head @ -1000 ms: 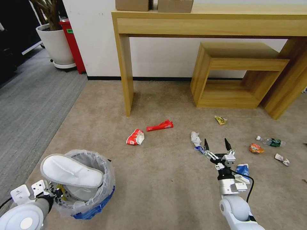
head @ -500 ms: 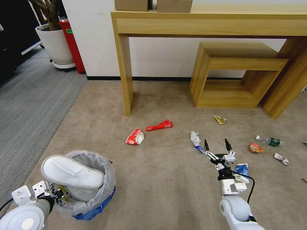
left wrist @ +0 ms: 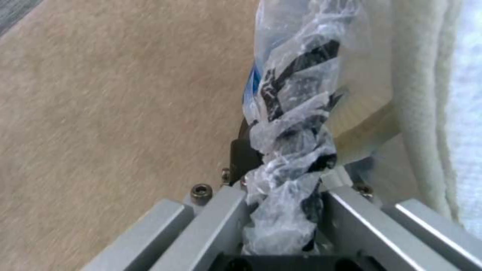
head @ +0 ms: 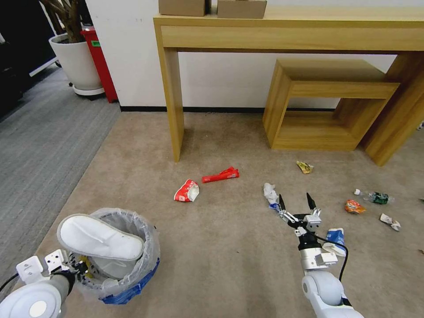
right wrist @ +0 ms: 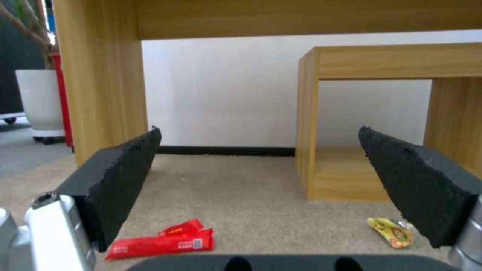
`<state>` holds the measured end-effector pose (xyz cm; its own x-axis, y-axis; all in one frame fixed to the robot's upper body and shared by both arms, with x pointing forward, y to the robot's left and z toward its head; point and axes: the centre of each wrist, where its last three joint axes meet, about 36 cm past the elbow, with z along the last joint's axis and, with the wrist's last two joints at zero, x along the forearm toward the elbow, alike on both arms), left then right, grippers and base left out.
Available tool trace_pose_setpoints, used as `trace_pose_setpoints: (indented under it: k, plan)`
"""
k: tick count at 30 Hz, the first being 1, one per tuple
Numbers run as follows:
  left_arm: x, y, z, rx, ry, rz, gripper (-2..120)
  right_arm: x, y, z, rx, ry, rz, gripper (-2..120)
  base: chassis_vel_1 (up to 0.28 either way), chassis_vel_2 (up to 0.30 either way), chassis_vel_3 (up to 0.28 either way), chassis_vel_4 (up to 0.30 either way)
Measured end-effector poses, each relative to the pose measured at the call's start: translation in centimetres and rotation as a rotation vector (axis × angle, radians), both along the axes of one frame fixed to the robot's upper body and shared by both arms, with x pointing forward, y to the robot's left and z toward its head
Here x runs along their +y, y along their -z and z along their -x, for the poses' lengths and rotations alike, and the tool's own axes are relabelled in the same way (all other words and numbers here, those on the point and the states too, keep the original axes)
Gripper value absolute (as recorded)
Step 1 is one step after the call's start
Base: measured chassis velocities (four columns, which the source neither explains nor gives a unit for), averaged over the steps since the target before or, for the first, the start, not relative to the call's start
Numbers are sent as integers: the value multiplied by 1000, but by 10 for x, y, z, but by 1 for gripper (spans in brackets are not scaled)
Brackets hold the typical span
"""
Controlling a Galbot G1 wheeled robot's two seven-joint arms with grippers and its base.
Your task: Pick up the trash bin and place the garbage on the floor into it.
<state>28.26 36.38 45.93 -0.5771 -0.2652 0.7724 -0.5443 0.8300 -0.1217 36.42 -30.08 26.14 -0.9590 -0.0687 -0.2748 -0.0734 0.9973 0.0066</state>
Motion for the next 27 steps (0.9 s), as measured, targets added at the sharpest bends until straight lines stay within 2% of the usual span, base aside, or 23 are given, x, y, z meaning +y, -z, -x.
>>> trace_pose_setpoints:
  k: [18, 27]
  plan:
    - [0, -9, 1, 12, 4, -5, 0, -4, 2, -2, 6, 2, 5, 100, -174, 160, 157, -157]
    - [4, -23, 0, 16, -4, 16, 0, -2, 9, -6, 15, -5, -3, 100, -12, 14, 20, -10]
